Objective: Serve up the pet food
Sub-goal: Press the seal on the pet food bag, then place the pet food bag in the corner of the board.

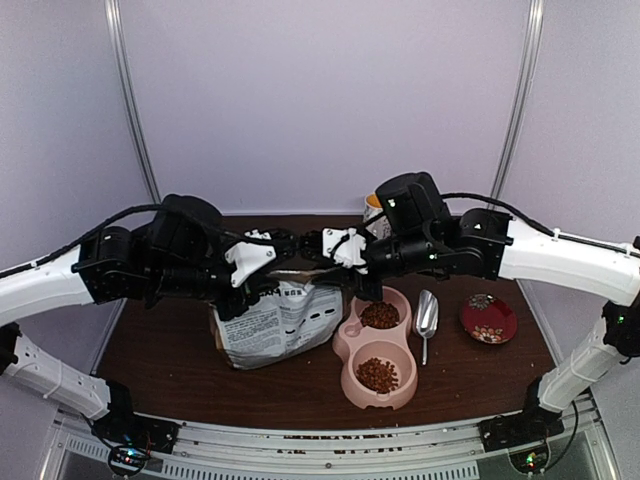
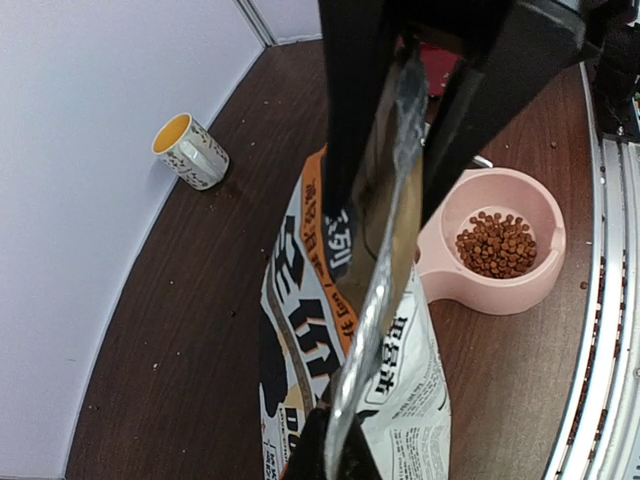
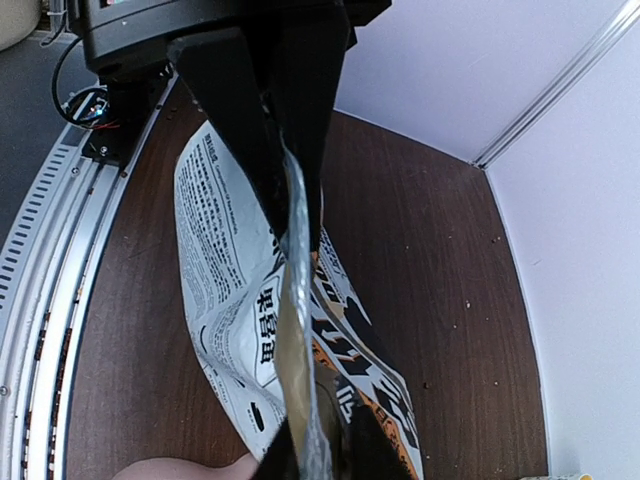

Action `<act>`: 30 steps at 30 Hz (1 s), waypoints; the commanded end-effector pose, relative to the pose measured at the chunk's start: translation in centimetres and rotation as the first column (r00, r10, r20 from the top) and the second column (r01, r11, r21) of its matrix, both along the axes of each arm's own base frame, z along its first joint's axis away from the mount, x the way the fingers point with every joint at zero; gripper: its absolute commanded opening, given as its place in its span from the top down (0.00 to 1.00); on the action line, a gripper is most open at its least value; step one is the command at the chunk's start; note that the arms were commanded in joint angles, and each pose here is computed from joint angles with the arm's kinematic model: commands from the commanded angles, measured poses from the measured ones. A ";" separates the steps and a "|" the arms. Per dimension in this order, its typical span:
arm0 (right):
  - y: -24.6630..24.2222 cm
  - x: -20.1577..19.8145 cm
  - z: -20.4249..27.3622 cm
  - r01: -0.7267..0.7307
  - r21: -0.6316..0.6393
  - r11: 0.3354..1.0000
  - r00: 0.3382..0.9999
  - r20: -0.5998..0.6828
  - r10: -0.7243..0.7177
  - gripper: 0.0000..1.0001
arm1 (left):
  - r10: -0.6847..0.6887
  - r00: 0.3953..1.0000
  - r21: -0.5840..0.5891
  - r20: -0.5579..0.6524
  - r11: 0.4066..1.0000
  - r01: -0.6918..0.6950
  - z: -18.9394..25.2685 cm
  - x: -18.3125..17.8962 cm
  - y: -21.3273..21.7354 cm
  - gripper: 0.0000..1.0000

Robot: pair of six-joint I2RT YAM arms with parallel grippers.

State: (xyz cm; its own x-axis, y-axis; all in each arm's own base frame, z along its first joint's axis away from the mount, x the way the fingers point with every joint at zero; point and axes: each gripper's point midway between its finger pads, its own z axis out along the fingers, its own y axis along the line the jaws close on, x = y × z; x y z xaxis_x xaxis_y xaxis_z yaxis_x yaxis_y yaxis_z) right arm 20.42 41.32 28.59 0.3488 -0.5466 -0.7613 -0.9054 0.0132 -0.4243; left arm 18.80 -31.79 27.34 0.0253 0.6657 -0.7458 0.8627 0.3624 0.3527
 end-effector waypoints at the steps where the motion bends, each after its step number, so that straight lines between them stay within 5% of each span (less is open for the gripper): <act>1: -1.2 0.4 4.3 0.055 0.130 0.990 0.996 0.065 -0.064 0.67 | 0.008 0.995 -0.031 -0.096 0.999 -0.011 0.5 -0.6 -0.4 1.00; 5: -1.7 1.2 4.8 0.102 0.171 0.980 0.989 0.093 -0.119 0.47 | -0.006 0.977 -0.069 -0.213 0.998 -0.009 0.3 -1.9 -0.7 1.00; 14: -3.5 1.3 9.6 0.163 0.382 0.910 0.971 0.102 -0.217 0.27 | 0.079 0.932 -0.174 -0.353 0.974 -0.148 2.1 0.3 1.9 1.00; 23: -6.6 2.0 13.6 0.269 0.609 0.746 0.935 0.022 -0.355 0.20 | 0.281 0.887 -0.186 -0.366 0.912 -0.365 4.4 6.4 7.1 1.00; 30: -8.1 2.1 13.2 0.338 0.656 0.675 0.918 -0.072 -0.390 0.19 | 0.436 0.823 -0.213 -0.363 0.822 -0.529 7.3 11.1 11.9 1.00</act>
